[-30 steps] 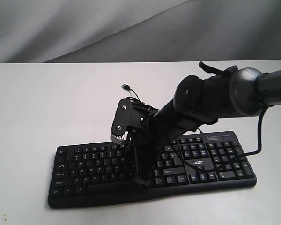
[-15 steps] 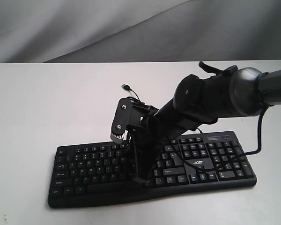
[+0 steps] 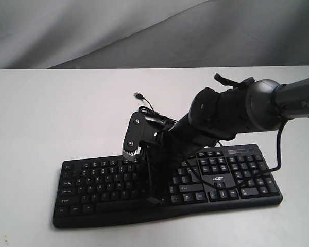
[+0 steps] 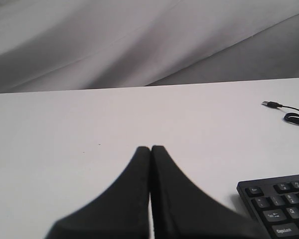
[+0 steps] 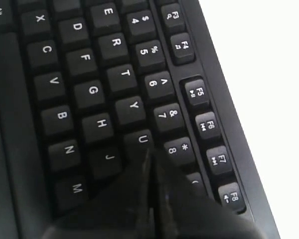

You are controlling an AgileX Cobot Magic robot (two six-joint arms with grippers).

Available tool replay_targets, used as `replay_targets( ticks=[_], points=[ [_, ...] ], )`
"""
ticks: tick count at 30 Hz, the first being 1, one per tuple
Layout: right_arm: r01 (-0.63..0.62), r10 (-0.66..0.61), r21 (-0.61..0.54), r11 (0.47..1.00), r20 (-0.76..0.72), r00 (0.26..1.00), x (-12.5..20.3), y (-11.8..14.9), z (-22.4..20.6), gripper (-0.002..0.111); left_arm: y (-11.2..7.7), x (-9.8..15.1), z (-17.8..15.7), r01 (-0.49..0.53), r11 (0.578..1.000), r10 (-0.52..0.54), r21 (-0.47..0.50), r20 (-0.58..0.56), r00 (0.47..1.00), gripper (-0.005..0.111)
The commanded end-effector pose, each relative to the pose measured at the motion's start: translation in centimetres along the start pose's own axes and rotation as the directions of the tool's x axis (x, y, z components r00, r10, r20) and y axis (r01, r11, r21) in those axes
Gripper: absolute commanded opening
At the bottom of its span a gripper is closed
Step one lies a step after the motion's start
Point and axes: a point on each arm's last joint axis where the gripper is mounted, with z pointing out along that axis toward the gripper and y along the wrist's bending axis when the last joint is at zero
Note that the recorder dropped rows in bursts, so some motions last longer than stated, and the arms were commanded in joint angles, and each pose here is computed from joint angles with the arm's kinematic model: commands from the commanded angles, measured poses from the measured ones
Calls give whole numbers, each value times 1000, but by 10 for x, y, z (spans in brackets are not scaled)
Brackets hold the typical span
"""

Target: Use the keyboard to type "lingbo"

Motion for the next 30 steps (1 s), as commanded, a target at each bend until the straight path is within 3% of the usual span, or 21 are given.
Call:
replay_targets(
  ticks=[1,10,19,30],
  points=[
    [0,0,5,1000,11,1000,-3,-1,0,0,0,0,0,2,1000,-2,0,10,1000,1],
    [9,-9,8,1000,35,999,-9,0,-12,0,0,0,0,2,1000,-2,0,10,1000,1],
    [30,-26,-86,996,49,998,-22,22,-13,0,0,0,0,2,1000,-2,0,10,1000,1],
    [35,-33,-138,990,21,999,-18,28,-3,0,0,0,0,2,1000,-2,0,10,1000,1]
  ],
)
